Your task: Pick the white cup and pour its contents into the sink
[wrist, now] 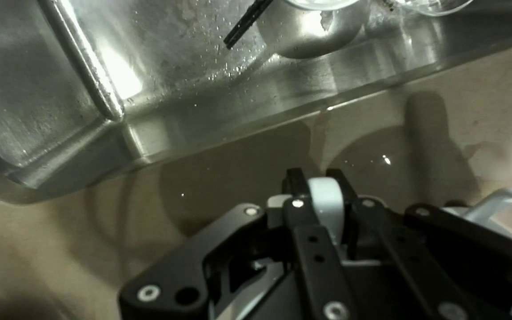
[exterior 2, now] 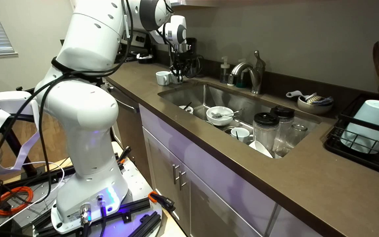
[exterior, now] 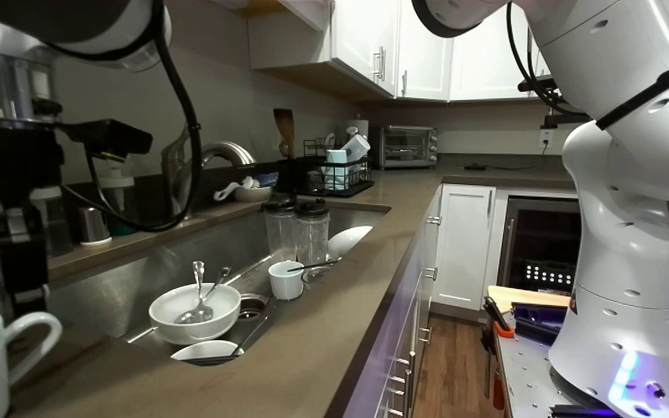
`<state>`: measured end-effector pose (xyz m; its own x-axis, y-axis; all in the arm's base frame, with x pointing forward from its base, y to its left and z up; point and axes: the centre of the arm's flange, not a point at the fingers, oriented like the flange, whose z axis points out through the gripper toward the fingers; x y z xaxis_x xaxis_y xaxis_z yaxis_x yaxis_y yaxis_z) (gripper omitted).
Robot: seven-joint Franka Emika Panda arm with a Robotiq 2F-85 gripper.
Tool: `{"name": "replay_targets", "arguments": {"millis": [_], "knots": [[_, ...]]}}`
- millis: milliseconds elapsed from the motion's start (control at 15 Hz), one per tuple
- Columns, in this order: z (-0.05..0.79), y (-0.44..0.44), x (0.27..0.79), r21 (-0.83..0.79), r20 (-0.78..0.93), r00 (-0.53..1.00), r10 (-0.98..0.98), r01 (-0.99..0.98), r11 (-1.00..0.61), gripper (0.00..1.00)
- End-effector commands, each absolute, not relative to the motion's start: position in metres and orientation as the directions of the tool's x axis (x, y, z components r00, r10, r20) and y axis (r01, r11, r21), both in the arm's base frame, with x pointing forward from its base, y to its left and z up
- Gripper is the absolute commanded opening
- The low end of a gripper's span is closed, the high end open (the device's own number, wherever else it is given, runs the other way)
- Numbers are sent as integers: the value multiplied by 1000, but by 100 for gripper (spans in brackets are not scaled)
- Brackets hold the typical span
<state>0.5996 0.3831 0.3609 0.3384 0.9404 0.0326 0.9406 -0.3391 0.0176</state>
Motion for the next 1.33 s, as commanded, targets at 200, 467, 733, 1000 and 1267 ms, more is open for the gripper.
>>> {"name": "replay_targets", "arguments": {"millis": [200,467,733,1000,1267], "knots": [[370,389,604,-24,20,333,943,943,-333,25],[374,388,603,-25,15,338,941,941,-338,36],[376,388,600,-19,-3,344,939,939,-344,74],[381,382,588,-5,-27,357,934,934,-358,81],[391,378,571,21,-43,378,925,926,-377,82]]}}
